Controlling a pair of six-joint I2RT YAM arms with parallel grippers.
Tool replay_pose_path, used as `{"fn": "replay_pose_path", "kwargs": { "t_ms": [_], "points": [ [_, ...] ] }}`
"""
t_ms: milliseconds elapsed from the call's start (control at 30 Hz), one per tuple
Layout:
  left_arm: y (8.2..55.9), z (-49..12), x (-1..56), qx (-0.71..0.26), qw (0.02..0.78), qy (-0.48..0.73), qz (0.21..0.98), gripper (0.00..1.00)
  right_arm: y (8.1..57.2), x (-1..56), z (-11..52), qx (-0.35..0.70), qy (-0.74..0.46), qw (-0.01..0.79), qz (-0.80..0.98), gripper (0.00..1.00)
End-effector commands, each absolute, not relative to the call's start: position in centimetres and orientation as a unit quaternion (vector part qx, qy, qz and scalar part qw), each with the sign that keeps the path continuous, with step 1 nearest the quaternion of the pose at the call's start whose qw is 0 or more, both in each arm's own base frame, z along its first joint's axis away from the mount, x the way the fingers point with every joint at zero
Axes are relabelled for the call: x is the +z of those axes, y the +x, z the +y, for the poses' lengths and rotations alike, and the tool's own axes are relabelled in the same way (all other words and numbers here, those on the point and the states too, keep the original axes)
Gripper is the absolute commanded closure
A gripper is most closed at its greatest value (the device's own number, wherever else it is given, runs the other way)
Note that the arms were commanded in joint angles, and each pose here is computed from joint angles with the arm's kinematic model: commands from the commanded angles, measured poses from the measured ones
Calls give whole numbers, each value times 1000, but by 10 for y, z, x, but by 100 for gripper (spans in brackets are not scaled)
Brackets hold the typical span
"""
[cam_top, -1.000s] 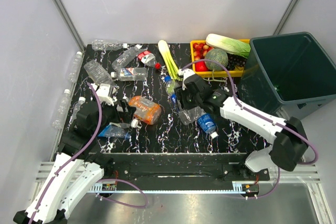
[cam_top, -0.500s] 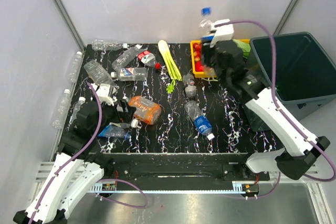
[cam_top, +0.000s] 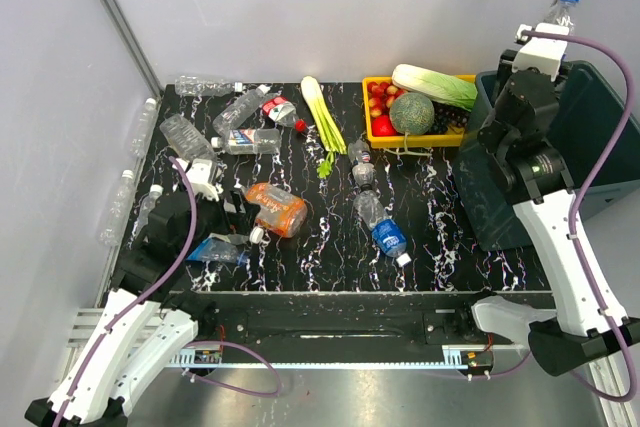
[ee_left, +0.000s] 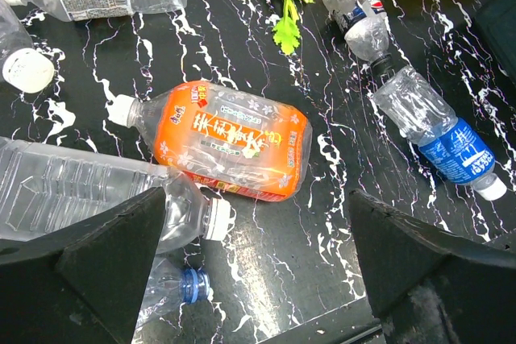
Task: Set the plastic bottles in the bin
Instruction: Place the plastic bottle in the trash bin.
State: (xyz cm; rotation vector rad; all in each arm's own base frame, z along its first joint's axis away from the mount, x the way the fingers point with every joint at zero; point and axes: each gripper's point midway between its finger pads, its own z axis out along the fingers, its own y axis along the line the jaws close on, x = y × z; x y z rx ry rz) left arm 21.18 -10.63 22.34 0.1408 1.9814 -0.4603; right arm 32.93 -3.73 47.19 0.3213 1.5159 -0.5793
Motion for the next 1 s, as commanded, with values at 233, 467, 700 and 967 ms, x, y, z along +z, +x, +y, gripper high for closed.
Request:
{"fn": "replay_pose_path", "kwargs": {
  "t_ms": [233, 467, 700, 967],
  "points": [
    [214, -108, 229, -198, 533, 56, 821, 1, 320, 424, -69, -319, 183, 629, 685, 39],
    [214, -110, 228, -200, 531, 58, 822, 1, 310, 400, -68, -307, 184, 610, 707, 22],
    [214, -109, 230, -199, 534, 56, 820, 1, 311, 401, -58, -273, 166, 600, 734, 14],
    [215, -108, 228, -196, 531, 56, 822, 1, 315, 429, -12, -112, 133, 634, 754, 14]
  ]
}}
